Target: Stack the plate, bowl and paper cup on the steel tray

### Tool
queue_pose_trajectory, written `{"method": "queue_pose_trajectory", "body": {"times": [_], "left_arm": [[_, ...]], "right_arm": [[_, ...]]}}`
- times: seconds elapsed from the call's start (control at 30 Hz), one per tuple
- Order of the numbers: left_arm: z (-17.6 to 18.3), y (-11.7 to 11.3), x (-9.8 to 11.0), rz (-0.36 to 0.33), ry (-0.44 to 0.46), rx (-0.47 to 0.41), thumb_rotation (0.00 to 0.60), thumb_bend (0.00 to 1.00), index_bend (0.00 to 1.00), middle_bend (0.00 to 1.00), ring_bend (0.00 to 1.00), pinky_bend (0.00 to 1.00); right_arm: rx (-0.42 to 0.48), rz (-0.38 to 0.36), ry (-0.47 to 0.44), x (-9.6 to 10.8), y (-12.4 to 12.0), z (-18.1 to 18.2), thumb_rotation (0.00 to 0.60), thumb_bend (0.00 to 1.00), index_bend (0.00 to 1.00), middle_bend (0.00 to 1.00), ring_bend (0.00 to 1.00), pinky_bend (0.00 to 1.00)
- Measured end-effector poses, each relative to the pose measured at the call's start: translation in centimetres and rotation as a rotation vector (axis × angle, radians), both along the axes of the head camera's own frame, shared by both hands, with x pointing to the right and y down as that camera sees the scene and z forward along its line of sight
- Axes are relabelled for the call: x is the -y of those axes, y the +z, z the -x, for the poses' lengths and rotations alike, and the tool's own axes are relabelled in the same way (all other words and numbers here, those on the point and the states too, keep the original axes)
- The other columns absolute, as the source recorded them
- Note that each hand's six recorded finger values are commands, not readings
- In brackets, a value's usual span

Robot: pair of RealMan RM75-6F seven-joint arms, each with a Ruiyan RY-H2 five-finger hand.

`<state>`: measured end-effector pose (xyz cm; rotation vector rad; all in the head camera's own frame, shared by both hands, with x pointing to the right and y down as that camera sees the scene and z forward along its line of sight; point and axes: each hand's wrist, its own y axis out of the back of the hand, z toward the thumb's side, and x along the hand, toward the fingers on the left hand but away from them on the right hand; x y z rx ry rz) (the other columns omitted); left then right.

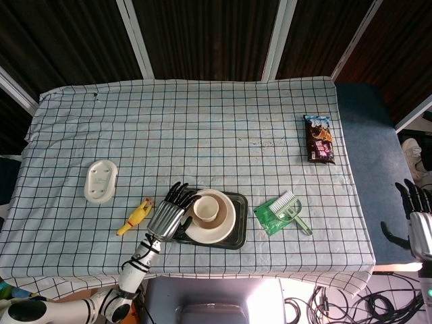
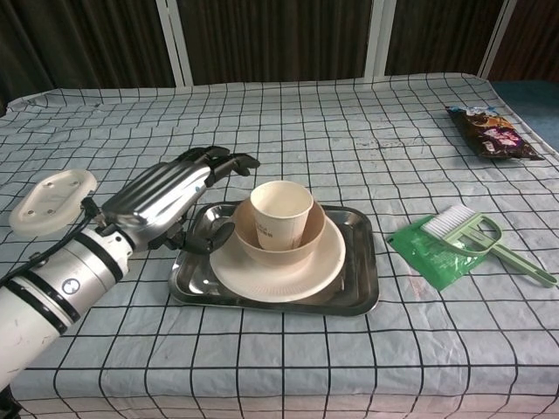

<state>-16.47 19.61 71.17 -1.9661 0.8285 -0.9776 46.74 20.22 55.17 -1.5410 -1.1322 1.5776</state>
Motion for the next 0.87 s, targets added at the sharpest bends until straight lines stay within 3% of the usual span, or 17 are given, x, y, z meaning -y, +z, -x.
{"method": "queue_pose_trajectory", "body": {"times": [0.13,0.27,0.33,0.47,0.6,0.7,0.87], "left_arm": [[1.5,-1.3,0.5,-0.063,0.030,0.037,0.600,0.41,0.05,0.12,0.02,0.00],[6.5,-3.2,2.0,-0.163,0.018,0.156,0.600,0.40,0.01,0.07,0.00,0.00],[9.6,-4.3,2.4,-0.180,-0.013,0.207,0.600,0.40,0.00,0.05,0.00,0.00],[17.8,-7.4,2.0,-0.141,-0.124,0.316,0.600,0.40,0.00,0.02,0.00,0.00],[25.1,-11.1,-0.5,-0.063,-0.302,0.386,0.600,0.40,0.00,0.02,0.00,0.00],[27.7,-12.6,-2.6,-0.040,-0.399,0.384,0.600,0.41,0.00,0.02,0.00,0.00],[28.8,-12.9,-3.3,-0.033,-0.399,0.338,0.600,0.41,0.00,0.02,0.00,0.00]], "right_arm": [[0.003,-0.006,0.002,0.0,-0.1,0.0,0.600,0.25,0.00,0.00,0.00,0.00],[0.010,-0.029,-0.003,-0.1,-0.5,0.1,0.600,0.25,0.00,0.00,0.00,0.00],[0.006,-0.027,-0.012,-0.4,-0.6,0.1,0.600,0.25,0.00,0.00,0.00,0.00],[-0.017,-0.007,-0.029,-0.8,-0.6,0.2,0.600,0.25,0.00,0.00,0.00,0.00],[-0.051,0.037,-0.042,-1.3,-0.1,0.4,0.600,0.25,0.00,0.00,0.00,0.00],[-0.072,0.066,-0.053,-1.5,0.4,0.6,0.600,0.25,0.00,0.00,0.00,0.00],[-0.071,0.065,-0.063,-1.7,0.5,1.2,0.600,0.25,0.00,0.00,0.00,0.00]]}}
